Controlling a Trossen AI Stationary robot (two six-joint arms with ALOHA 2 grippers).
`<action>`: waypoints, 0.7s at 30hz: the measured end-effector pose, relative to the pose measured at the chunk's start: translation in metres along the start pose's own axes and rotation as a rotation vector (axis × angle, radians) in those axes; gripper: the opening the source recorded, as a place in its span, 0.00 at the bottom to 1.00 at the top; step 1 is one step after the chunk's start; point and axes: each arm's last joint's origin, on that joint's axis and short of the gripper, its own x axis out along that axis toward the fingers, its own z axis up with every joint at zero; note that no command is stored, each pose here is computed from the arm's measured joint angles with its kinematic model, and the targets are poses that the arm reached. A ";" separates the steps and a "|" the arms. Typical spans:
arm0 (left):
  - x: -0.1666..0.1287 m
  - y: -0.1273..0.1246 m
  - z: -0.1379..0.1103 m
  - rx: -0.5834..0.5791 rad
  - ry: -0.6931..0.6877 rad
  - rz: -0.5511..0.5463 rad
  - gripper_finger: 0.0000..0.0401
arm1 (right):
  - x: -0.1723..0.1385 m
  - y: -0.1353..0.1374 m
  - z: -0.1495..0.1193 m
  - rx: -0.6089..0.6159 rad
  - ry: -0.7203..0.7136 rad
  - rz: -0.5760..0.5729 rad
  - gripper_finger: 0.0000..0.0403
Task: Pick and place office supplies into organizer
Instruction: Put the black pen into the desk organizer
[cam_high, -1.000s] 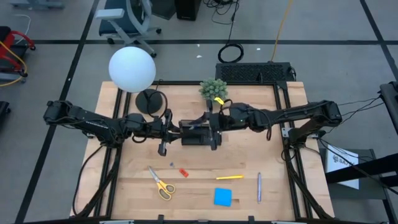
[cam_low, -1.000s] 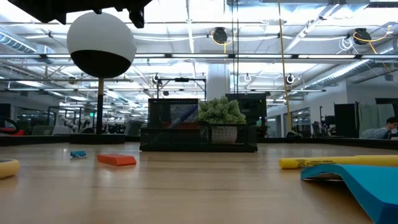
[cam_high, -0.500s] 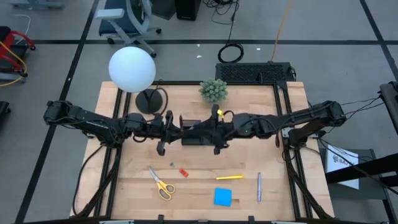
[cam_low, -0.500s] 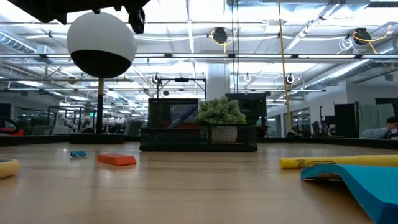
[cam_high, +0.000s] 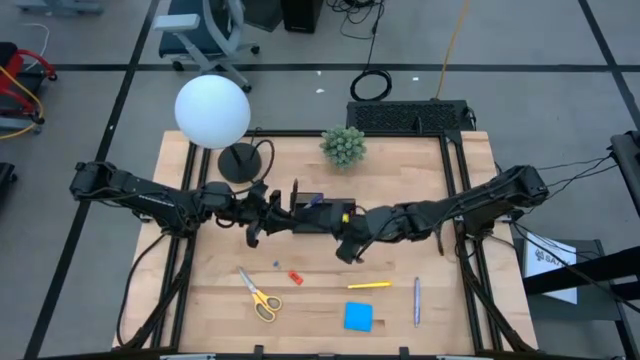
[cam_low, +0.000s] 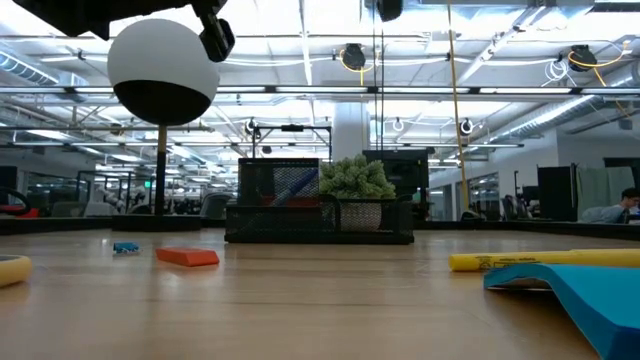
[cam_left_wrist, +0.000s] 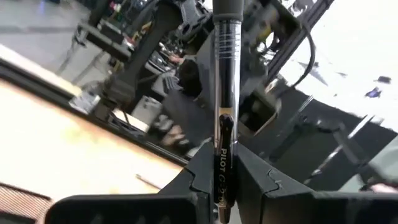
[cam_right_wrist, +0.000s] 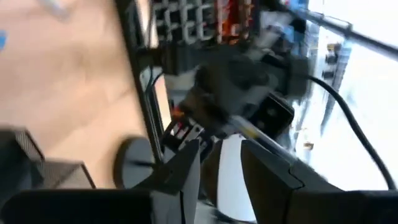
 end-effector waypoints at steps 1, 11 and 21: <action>0.000 0.000 0.000 -0.033 0.002 -0.002 0.09 | 0.004 0.003 0.002 -0.047 0.027 -0.011 0.27; 0.000 0.002 -0.006 -0.284 0.100 -0.010 0.09 | 0.022 0.016 0.015 -0.314 0.240 -0.091 0.26; 0.000 0.003 -0.009 -0.389 0.121 0.012 0.09 | 0.015 0.016 0.029 -0.375 0.197 -0.107 0.26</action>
